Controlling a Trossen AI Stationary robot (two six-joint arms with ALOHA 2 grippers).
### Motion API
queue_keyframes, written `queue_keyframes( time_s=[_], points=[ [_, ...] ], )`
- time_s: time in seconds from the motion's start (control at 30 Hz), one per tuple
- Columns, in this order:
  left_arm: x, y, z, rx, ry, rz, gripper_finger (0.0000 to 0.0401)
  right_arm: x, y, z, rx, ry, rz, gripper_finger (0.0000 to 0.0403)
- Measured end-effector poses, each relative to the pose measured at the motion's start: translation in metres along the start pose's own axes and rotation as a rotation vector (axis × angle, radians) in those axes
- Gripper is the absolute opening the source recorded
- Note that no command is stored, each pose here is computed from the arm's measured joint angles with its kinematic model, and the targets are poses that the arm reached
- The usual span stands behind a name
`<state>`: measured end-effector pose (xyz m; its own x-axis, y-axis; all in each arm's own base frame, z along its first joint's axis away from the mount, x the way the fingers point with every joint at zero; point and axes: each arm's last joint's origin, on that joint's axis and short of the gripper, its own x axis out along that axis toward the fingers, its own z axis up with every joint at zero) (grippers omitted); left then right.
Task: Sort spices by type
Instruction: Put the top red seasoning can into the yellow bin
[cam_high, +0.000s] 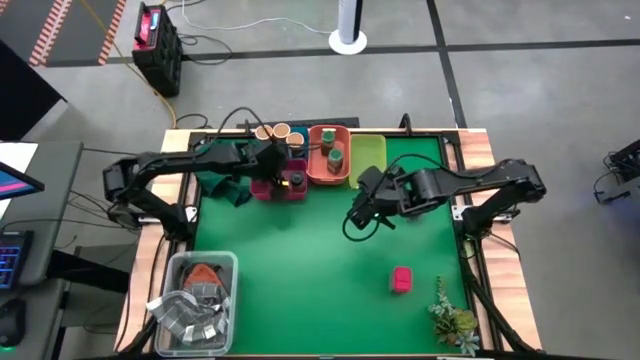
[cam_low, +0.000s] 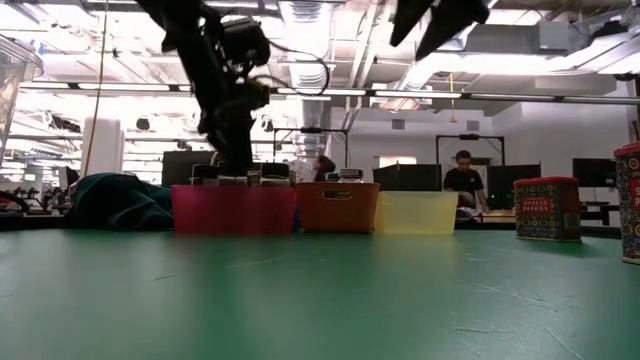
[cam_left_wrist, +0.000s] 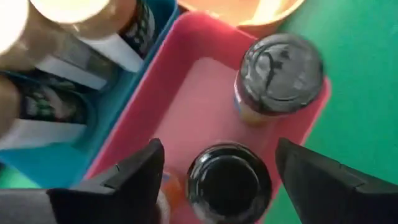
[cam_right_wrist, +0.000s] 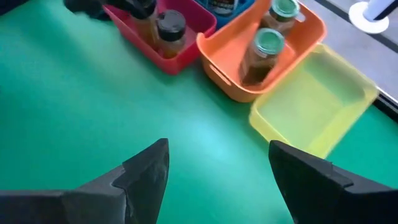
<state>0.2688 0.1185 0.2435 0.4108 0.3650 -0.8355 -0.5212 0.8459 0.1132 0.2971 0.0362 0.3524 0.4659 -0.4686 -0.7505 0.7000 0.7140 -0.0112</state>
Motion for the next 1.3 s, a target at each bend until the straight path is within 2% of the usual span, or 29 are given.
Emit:
queue_keyframes(
  time_s=[0.13, 0.27, 0.37, 0.47, 0.6, 0.73, 0.97, 1.13, 1.3],
  points=[
    [-0.024, 0.003, 0.02, 0.05, -0.004, 0.008, 0.0296, -0.011, -0.018, 0.002, 0.012, 0.015, -0.024, 0.0302],
    [-0.048, 0.006, 0.038, 0.031, -0.048, 0.0, 0.0297, -0.01, -0.035, 0.005, 0.03, 0.077, -0.063, 0.0302],
    [-0.059, 0.004, 0.048, -0.031, -0.092, -0.058, 0.0297, -0.004, -0.045, 0.008, 0.026, 0.114, -0.102, 0.0302],
    [-0.065, -0.004, 0.053, -0.045, -0.119, -0.117, 0.0297, 0.009, -0.054, 0.005, 0.027, 0.17, -0.115, 0.0302],
    [-0.07, -0.025, 0.052, -0.011, -0.135, -0.173, 0.0297, 0.03, -0.071, -0.017, 0.067, 0.288, -0.1, 0.0302],
    [-0.077, -0.052, 0.047, 0.036, -0.135, -0.229, 0.0297, 0.045, -0.087, -0.045, 0.139, 0.343, -0.067, 0.0302],
    [-0.099, -0.09, 0.039, 0.016, -0.195, -0.339, 0.0297, 0.05, -0.118, -0.072, 0.226, 0.46, -0.111, 0.0305],
    [-0.124, -0.091, 0.036, -0.006, -0.287, -0.358, 0.0297, 0.05, -0.132, -0.077, 0.221, 0.511, -0.135, 0.0327],
    [-0.144, -0.081, 0.032, -0.043, -0.333, -0.368, 0.0297, 0.06, -0.139, -0.082, 0.251, 0.566, -0.142, 0.0373]
  ],
)
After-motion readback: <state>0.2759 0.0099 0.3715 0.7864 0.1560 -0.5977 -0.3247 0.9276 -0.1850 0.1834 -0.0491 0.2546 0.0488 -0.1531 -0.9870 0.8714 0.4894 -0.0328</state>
